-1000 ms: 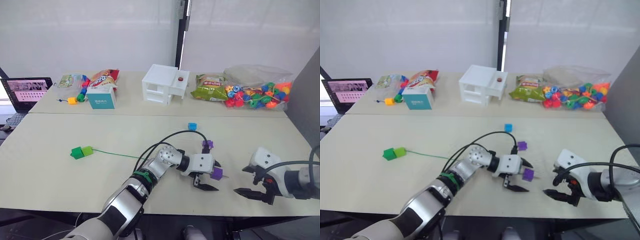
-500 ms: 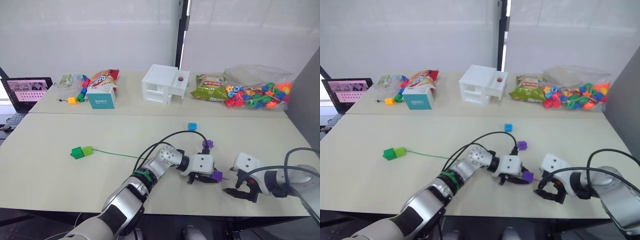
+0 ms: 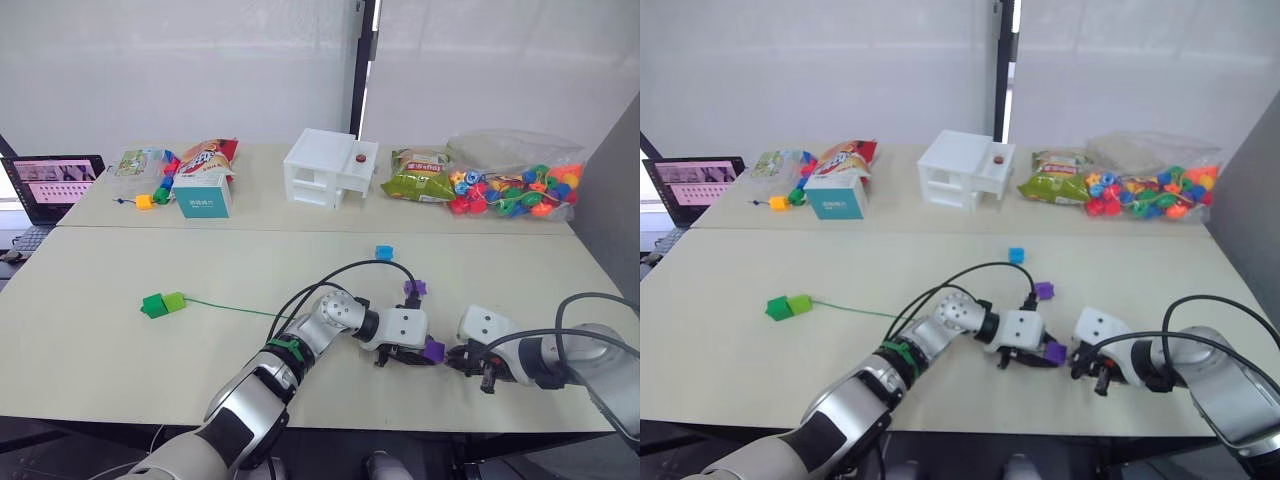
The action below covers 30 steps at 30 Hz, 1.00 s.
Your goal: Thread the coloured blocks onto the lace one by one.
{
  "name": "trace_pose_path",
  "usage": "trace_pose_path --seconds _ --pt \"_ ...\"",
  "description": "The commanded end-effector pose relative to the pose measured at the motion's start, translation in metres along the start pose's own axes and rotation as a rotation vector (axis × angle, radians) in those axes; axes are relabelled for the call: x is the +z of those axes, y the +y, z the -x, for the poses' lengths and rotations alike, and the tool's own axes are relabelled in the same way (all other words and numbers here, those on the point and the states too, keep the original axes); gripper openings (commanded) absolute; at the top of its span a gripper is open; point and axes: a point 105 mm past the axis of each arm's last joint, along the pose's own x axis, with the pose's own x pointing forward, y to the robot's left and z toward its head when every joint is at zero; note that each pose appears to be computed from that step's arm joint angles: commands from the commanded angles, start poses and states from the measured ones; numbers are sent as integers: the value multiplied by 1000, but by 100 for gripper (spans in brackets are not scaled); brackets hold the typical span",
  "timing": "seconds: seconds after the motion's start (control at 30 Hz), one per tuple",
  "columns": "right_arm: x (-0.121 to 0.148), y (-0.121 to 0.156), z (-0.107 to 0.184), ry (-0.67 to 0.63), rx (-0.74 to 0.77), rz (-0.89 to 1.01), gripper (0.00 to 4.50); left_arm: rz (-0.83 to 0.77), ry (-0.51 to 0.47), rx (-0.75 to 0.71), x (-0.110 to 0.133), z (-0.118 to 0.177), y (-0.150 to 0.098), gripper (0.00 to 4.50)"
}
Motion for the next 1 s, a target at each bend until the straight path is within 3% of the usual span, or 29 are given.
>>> trace_pose_path --seconds 0.03,0.23,0.4,0.63,0.8,1.0 --pt "6 -2 3 -12 -11 15 0 -41 -1 7 9 0 7 121" --pt "2 -4 2 1 -7 5 0 -45 4 23 7 12 10 121" --pt "3 -10 -2 1 6 23 0 -8 90 108 -21 63 18 121" --pt "16 -18 -10 -24 56 73 0 103 229 217 -59 168 1 121" --pt "37 -22 -14 -85 93 92 0 235 454 401 -93 274 -20 121" --pt "50 -26 -18 -113 121 125 0 362 652 557 -114 362 -53 121"
